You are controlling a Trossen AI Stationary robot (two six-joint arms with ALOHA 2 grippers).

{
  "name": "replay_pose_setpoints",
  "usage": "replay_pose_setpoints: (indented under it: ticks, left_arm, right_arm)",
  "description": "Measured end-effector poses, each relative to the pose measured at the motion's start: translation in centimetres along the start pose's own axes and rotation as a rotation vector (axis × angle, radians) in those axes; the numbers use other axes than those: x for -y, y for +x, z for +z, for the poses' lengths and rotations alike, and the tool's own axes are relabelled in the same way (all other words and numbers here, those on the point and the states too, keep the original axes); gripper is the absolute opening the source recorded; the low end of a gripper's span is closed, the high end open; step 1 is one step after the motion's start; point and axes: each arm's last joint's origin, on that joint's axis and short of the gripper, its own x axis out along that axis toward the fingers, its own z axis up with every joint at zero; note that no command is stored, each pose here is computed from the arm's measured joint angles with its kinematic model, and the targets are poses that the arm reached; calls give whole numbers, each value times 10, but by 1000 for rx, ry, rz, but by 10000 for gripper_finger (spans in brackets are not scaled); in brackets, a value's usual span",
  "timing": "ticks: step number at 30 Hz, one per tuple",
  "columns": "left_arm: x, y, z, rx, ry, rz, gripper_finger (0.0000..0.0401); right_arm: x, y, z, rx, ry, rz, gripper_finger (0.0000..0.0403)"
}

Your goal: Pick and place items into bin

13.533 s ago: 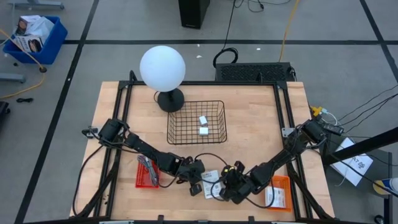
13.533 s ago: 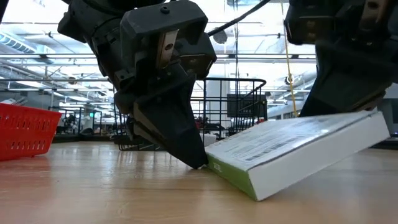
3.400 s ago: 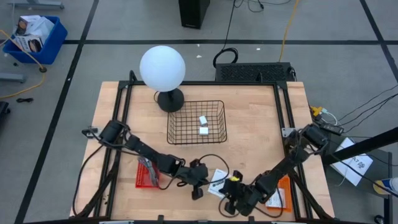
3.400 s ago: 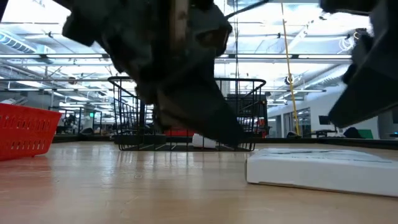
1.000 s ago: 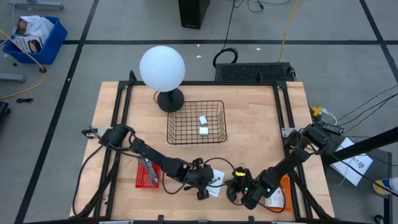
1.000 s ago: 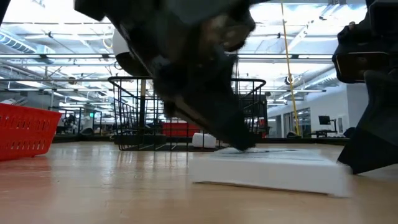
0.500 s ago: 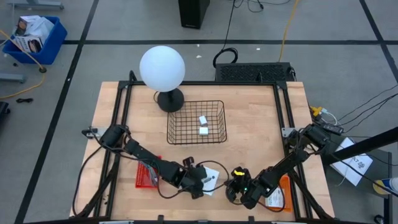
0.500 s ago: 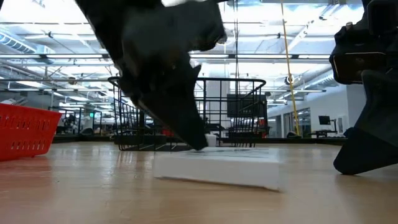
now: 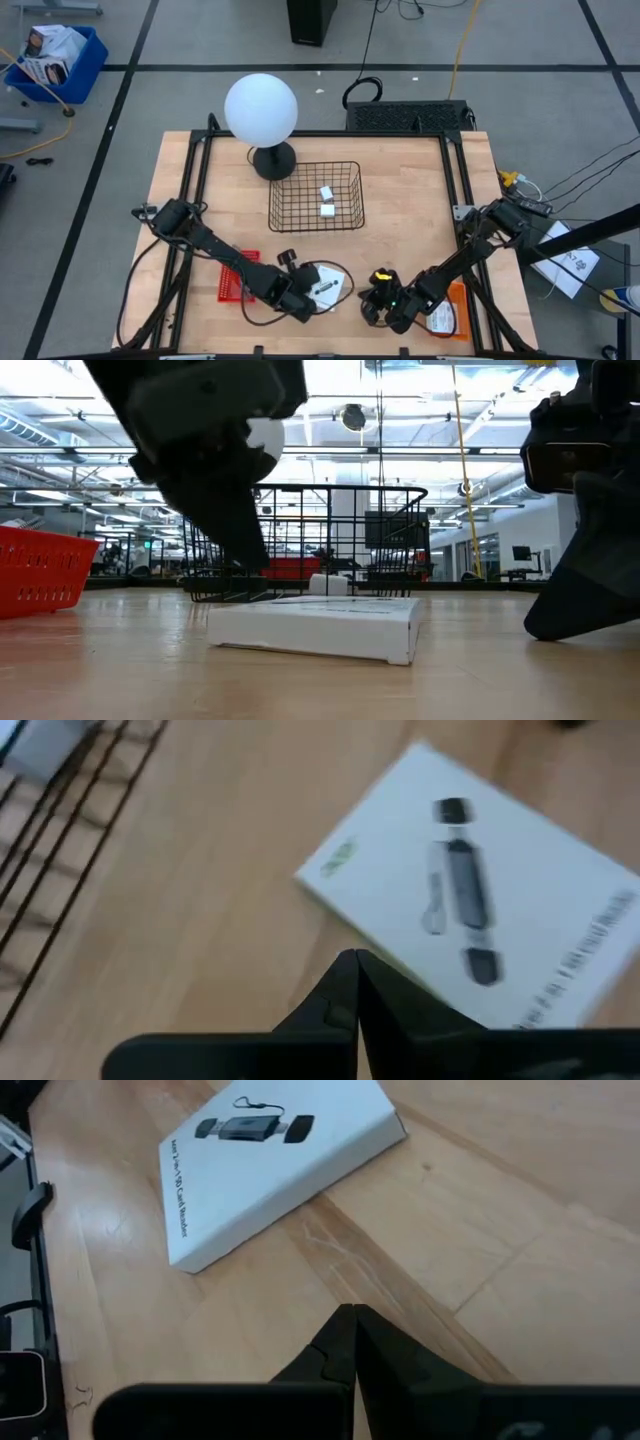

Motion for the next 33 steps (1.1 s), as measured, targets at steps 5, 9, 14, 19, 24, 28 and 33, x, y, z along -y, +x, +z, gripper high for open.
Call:
replay_pose_setpoints:
  ticks: [5,9,14,19,24,28,33]
  left_arm:
    - [-3,12,-4,-57,-61,3,3]
    - [-3,22,-7,-94,-52,-32,3]
    - [-4,26,-5,-115,-54,-55,3]
    - [4,26,1,-57,-51,-128,4]
    - [6,26,2,-42,-48,-147,4]
    - [6,26,3,-34,-53,-151,2]
    - [5,32,2,-12,-49,-126,4]
  right_arm:
    - [-4,2,4,34,-36,24,0]
    - [-14,2,8,98,-109,33,0]
    - [-29,3,20,167,-161,47,0]
    - [-38,8,35,207,-202,58,0]
    - [-32,27,35,97,-142,75,0]
    - [-28,35,25,110,-111,59,0]
    - [-35,19,19,190,-237,75,0]
